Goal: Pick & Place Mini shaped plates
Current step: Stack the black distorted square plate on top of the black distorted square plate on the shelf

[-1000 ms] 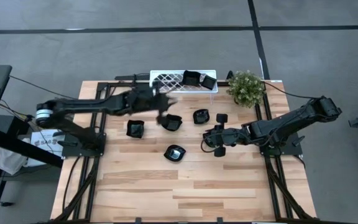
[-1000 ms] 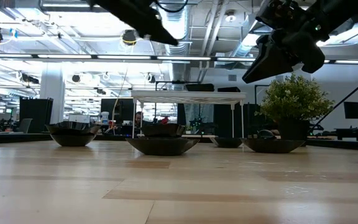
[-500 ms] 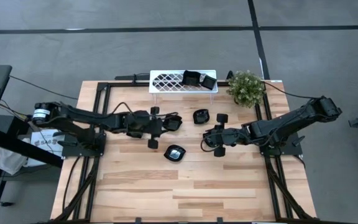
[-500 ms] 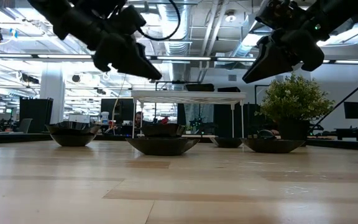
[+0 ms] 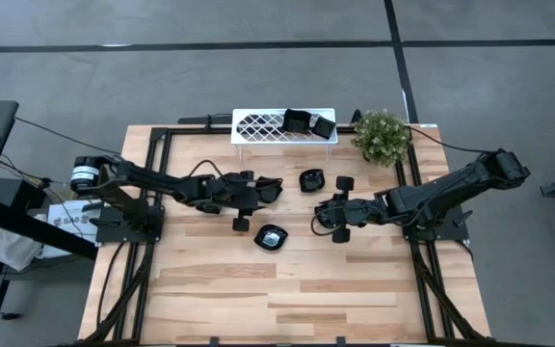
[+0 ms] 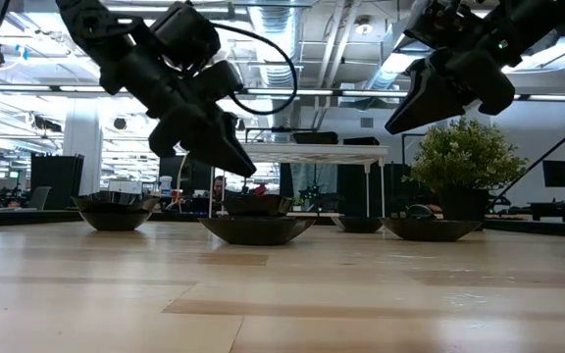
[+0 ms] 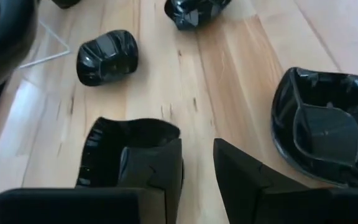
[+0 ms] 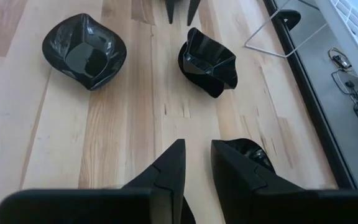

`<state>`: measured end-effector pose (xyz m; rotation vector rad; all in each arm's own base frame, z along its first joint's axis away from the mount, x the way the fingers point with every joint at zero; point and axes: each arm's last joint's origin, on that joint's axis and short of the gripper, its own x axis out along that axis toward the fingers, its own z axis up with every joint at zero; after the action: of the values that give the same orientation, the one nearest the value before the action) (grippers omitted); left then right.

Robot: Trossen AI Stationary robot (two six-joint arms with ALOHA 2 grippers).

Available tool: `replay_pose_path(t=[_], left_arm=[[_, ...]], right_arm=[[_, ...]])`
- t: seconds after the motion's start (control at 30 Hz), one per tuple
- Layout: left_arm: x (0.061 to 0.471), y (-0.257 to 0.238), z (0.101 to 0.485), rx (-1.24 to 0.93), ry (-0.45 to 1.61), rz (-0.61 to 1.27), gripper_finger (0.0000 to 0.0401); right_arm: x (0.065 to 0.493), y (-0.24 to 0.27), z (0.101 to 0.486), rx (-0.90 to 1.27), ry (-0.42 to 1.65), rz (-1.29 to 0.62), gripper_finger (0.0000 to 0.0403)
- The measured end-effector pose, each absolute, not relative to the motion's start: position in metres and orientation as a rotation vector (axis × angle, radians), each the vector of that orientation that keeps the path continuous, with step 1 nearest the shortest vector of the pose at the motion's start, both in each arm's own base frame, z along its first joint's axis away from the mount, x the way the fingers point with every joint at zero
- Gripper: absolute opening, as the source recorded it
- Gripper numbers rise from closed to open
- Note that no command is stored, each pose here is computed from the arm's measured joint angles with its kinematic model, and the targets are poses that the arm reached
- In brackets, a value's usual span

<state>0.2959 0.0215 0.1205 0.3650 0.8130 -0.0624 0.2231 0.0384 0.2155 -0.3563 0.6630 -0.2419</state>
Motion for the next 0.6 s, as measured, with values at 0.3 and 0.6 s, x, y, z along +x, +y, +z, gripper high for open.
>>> replay_pose_path(t=[0.3, 0.6], left_arm=[[0.2968, 0.0238, 0.1149, 0.364, 0.829, -0.059, 0.0095], [0.2966, 0.0306, 0.1113, 0.364, 0.847, -0.027, 0.0095]], right_arm=[[0.2231, 0.0384, 0.2155, -0.357, 0.664, -0.242, 0.0071], [0.2229, 0.0382, 0.2152, -0.358, 0.667, -0.242, 0.0071]])
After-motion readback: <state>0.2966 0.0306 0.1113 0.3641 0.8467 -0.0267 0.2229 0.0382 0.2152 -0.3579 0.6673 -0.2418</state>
